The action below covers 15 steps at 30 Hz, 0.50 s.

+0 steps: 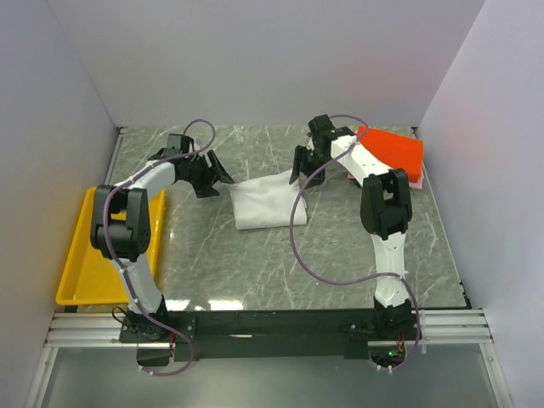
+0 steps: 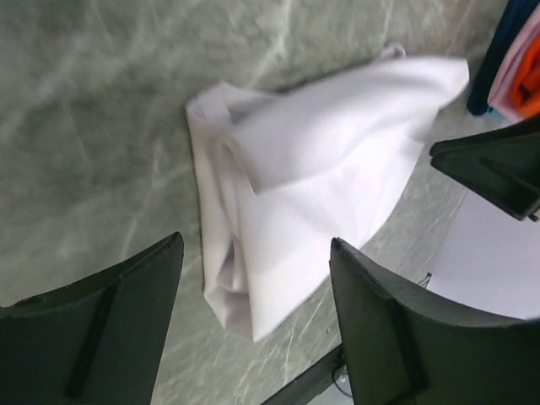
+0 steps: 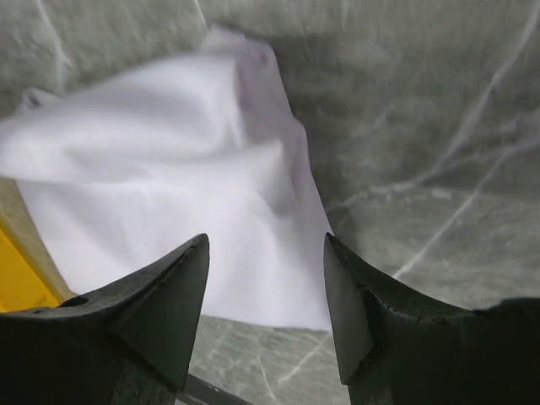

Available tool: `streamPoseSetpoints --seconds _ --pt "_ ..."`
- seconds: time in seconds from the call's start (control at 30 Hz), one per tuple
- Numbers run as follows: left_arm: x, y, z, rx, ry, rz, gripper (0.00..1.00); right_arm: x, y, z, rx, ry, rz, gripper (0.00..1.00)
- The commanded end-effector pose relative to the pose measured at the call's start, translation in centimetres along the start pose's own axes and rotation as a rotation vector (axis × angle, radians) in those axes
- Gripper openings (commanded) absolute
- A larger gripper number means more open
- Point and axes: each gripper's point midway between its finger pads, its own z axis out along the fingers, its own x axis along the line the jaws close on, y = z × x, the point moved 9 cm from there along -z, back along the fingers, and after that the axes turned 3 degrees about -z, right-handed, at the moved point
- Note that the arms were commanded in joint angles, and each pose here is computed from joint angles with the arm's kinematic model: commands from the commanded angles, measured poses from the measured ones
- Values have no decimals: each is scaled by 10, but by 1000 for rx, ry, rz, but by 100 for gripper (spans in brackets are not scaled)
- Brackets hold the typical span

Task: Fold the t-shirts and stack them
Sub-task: Fold the tshirt

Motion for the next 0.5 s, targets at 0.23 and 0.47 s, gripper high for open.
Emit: streamPoseSetpoints --seconds 0.23,0.47 --pt "-11 -53 0 85 26 96 74 -3 -28 -35 -68 70 -53 63" --pt "0 -73 7 126 145 111 67 -10 -45 -28 -35 81 -40 63"
